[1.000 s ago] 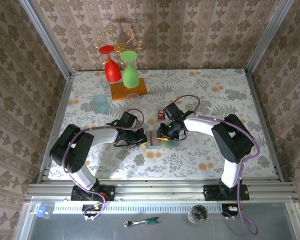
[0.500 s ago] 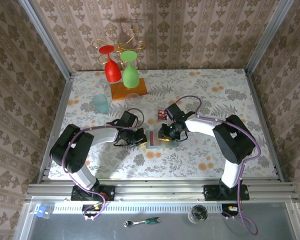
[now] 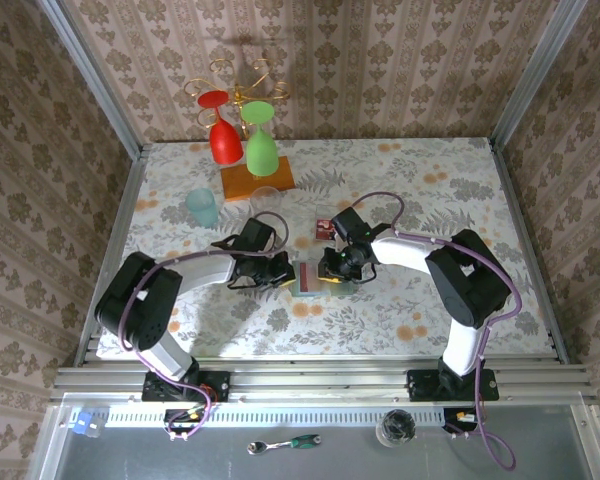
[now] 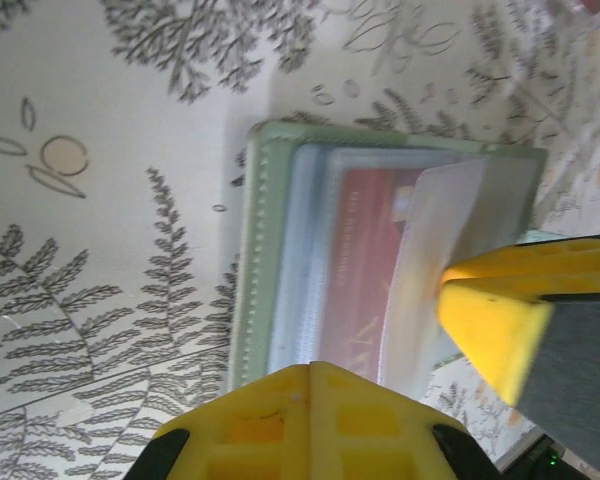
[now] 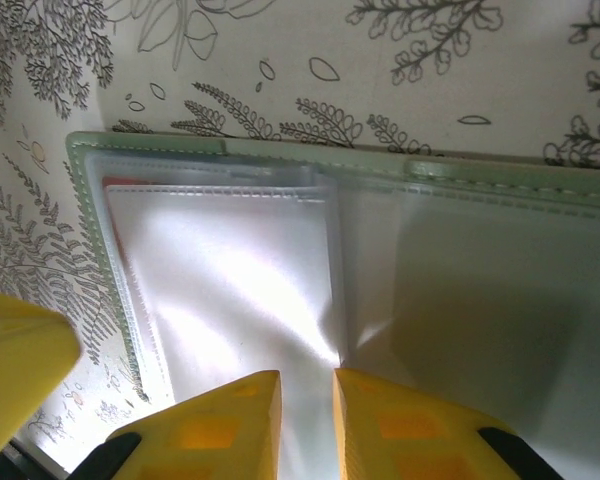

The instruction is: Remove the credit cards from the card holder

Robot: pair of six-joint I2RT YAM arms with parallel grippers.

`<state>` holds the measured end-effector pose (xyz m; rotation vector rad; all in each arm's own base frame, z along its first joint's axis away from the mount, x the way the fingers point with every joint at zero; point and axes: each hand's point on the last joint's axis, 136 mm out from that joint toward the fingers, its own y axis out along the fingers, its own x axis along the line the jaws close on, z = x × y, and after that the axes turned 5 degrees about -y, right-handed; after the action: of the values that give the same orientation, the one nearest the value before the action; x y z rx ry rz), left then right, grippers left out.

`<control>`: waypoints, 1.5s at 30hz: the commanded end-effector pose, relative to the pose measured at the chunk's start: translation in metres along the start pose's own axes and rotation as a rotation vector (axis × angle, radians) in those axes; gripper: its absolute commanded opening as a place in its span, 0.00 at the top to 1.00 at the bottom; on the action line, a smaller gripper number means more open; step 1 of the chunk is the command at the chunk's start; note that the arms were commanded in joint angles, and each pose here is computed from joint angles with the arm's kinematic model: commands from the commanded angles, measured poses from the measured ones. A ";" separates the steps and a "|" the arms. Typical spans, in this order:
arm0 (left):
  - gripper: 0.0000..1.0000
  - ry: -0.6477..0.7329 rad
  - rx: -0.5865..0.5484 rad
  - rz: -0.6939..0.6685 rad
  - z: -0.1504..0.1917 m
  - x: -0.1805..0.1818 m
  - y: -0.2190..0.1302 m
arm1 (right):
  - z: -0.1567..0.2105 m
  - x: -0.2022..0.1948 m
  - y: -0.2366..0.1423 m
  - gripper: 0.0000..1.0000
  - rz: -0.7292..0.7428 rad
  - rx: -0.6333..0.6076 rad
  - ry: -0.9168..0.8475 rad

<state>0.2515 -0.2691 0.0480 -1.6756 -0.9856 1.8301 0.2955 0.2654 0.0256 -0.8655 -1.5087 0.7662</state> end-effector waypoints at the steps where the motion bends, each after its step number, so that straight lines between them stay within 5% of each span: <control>1: 0.97 0.038 -0.036 0.045 -0.008 -0.021 -0.011 | 0.001 -0.007 -0.001 0.79 0.018 -0.006 0.002; 17: 0.77 0.054 0.024 0.118 -0.002 -0.047 0.009 | 0.002 -0.008 -0.003 0.80 0.002 -0.011 0.006; 45: 0.68 0.031 0.058 0.049 0.001 -0.037 0.022 | 0.006 -0.014 0.002 0.86 0.003 -0.003 0.015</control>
<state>0.2574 -0.3079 0.0533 -1.7133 -0.8724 1.8490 0.2950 0.2607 0.0184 -0.8646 -1.5078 0.7490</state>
